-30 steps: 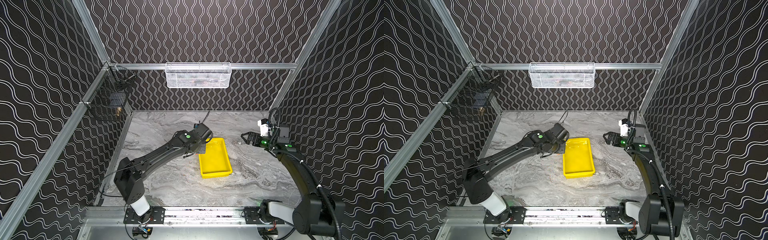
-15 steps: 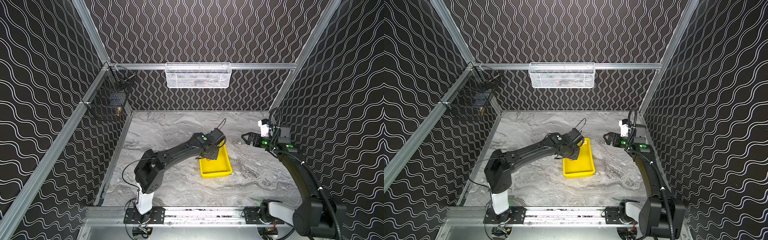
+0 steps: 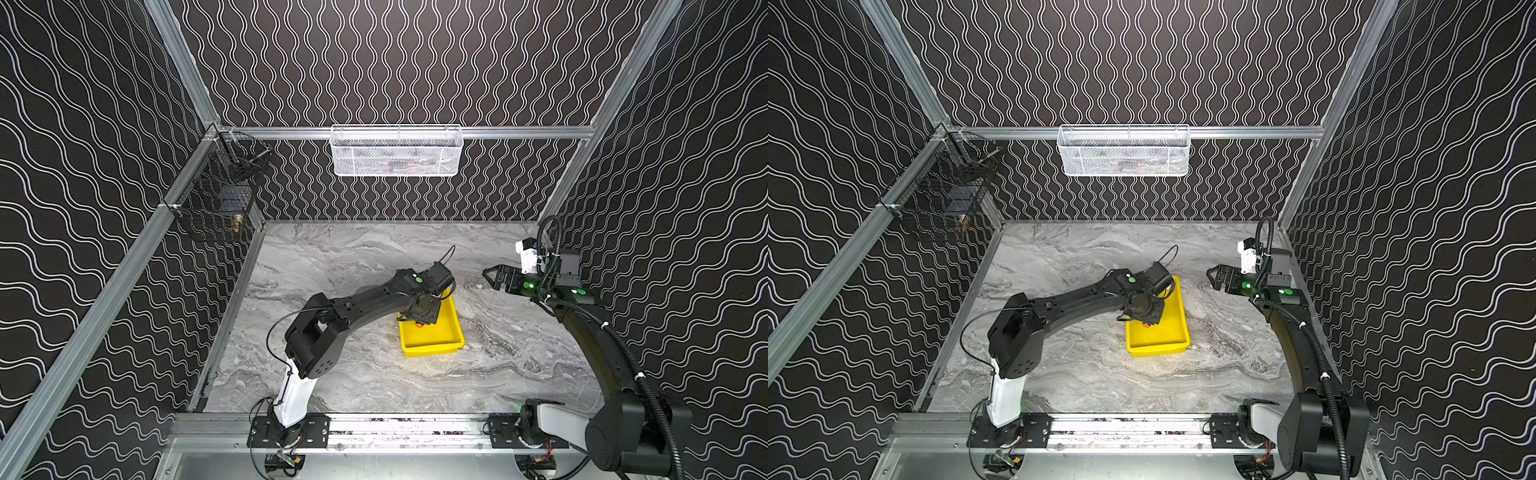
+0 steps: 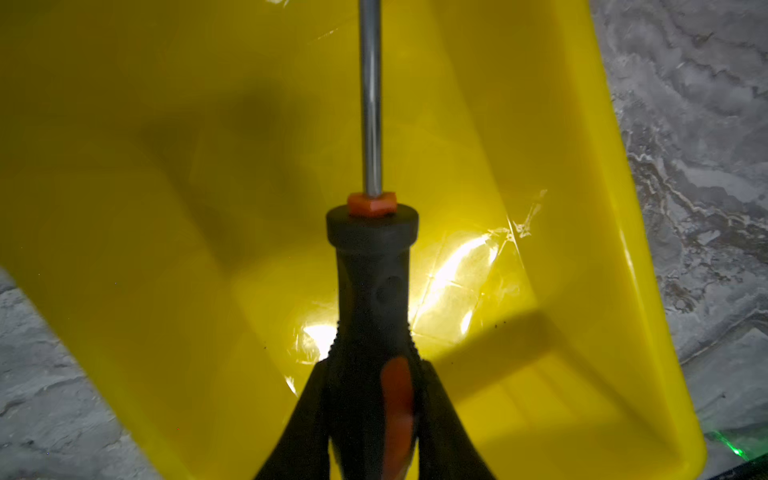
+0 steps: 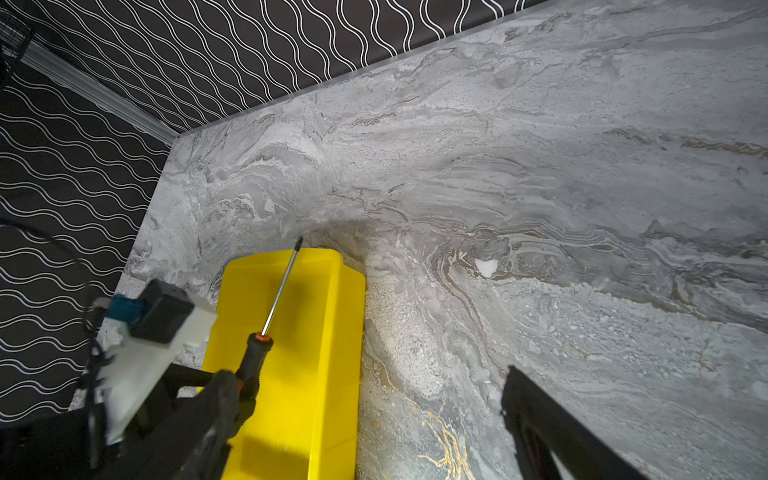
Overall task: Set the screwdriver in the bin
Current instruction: 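Lift the screwdriver with the left gripper and move it over the yellow bin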
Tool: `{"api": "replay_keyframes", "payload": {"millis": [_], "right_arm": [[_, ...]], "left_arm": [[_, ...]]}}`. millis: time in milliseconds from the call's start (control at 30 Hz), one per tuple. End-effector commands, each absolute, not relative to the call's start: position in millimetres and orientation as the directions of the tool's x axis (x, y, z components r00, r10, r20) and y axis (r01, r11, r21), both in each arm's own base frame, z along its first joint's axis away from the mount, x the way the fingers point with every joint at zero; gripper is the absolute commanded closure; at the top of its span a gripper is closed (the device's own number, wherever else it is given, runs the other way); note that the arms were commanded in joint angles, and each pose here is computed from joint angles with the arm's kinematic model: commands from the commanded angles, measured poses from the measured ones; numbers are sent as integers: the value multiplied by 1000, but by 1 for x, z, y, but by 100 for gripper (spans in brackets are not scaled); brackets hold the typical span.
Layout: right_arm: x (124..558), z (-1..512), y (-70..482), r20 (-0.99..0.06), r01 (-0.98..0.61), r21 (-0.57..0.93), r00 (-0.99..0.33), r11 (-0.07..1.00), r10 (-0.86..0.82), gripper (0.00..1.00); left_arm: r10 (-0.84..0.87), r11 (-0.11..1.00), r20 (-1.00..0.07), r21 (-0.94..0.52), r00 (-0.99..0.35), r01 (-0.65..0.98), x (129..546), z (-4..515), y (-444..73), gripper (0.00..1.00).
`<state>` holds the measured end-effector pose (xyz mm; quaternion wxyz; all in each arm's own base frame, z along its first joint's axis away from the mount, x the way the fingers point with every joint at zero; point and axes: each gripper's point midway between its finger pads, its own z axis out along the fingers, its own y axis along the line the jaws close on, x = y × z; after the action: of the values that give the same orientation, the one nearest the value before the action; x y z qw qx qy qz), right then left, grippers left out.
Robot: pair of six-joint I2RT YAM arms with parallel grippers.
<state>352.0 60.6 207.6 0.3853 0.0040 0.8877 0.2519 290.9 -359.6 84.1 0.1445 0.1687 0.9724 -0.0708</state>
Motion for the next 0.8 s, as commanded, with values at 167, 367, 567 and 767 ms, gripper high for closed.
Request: {"api": "replay_keyframes", "payload": {"millis": [167,367,567,767], "right_arm": [[353,204,60,-683,-194,439,-706,877,186,1],[353,204,60,-681,-193,440,-708,877,186,1],[354,203,60,-680,-192,440,-709,877,186,1],[355,203,60,-679,-192,441,-710,877,186,1]], "left_arm": [[316,930,-286,-98,-905,355,291,73,-365,84],[323,927,-267,-105,-908,360,289,65,-368,80],[309,928,-256,-132,-916,350,283,66,-367,79],[293,929,-253,-153,-922,338,268,78,-356,79]]}}
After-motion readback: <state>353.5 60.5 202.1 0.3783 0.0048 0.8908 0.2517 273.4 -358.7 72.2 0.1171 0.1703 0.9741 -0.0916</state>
